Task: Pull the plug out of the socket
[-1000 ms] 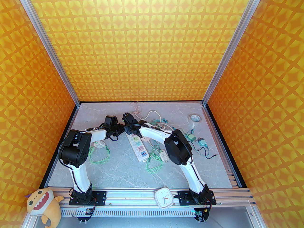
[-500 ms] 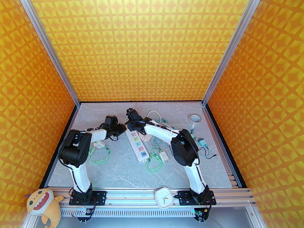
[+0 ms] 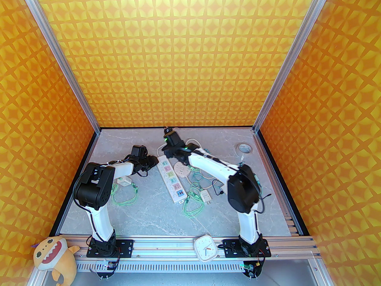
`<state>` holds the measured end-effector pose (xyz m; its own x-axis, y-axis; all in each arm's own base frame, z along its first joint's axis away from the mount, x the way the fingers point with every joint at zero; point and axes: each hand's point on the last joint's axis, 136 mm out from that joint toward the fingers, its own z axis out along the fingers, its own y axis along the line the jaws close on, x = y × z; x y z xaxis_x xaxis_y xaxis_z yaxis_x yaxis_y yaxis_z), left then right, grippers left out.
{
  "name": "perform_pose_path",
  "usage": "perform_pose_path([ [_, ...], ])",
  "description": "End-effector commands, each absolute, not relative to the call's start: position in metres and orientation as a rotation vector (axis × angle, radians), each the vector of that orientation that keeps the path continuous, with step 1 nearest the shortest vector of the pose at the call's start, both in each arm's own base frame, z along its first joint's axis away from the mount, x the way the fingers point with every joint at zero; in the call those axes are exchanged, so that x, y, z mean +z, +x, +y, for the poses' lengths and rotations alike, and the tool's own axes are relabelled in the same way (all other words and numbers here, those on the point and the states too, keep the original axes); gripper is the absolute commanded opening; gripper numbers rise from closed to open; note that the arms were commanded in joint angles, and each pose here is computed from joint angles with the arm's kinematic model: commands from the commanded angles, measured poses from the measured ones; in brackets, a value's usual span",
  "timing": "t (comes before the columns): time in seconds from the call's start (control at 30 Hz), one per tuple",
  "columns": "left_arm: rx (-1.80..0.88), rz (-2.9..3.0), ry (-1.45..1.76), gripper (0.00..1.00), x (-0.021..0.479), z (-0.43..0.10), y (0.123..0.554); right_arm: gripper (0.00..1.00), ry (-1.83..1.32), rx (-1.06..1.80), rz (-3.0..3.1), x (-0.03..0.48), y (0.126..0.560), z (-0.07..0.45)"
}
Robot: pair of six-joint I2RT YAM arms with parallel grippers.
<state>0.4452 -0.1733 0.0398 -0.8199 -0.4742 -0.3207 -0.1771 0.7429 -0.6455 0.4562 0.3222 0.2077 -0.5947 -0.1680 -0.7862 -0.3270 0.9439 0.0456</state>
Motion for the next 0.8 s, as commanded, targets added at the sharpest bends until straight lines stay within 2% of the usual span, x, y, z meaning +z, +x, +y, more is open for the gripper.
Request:
perform_pose_path([
  [0.0, -0.800, 2.556, -0.512, 0.38, 0.020, -0.168, 0.425, 0.25, -0.228, 0.163, 2.139, 0.255, 0.465, 0.280],
  [0.13, -0.804, 2.544, -0.499, 0.47, 0.024, -0.169, 0.425, 0.26, -0.145, 0.096, 2.121, 0.271, 0.477, 0.237],
  [0.23, -0.810, 2.528, -0.487, 0.50, 0.028, -0.169, 0.426, 0.26, -0.070, 0.055, 2.114, 0.277, 0.484, 0.202],
  [0.53, -0.813, 2.516, -0.479, 0.51, 0.030, -0.169, 0.427, 0.27, 0.093, -0.084, 2.114, 0.276, 0.503, 0.105],
  [0.77, -0.812, 2.518, -0.478, 0.51, 0.029, -0.169, 0.426, 0.29, 0.139, -0.162, 2.137, 0.261, 0.528, 0.065],
])
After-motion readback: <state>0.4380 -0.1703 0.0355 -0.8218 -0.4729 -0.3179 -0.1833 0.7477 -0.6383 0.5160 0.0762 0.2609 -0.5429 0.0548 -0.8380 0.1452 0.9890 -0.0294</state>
